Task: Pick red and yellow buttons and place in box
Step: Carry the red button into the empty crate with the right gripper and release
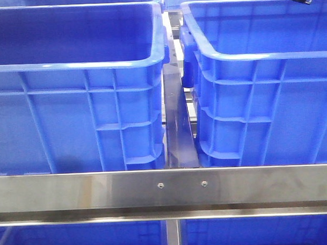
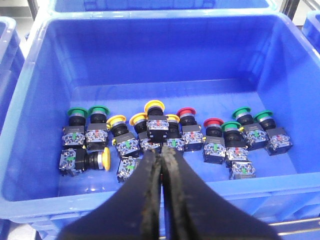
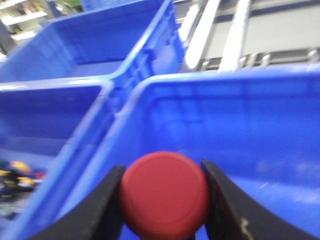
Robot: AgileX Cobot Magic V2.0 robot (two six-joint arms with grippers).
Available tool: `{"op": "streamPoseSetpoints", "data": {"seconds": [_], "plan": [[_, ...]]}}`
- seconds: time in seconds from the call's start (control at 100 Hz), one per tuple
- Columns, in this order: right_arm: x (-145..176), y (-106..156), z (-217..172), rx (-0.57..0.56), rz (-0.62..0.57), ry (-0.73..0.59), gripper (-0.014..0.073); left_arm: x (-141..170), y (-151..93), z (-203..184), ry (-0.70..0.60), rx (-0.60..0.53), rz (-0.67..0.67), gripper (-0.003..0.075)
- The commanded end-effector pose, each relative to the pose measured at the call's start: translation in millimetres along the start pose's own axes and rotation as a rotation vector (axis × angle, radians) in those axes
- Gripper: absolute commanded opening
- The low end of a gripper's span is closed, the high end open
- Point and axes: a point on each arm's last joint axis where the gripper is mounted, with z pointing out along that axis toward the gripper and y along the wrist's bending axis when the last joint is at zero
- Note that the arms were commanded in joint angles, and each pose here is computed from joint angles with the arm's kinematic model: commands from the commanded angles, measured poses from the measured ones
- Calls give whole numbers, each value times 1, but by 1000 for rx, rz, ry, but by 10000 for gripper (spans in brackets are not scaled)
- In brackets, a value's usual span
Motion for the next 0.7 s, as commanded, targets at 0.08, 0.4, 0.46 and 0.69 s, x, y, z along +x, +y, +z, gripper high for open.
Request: {"op": "streamPoseSetpoints", "data": {"seconds": [0.08, 0.4, 0.46, 0.69], "plan": [[-24, -9, 28, 1, -36, -62, 127, -15, -1, -4, -104, 10, -9, -19], [-6, -45, 104, 64, -122, 56, 78, -15, -1, -4, -104, 10, -9, -19], [-5, -49, 116, 65, -120, 64, 78, -15, -1, -4, -104, 10, -9, -19], [7, -65, 151, 81, -111, 98, 78, -15, -1, -4, -104, 10, -9, -19]]}}
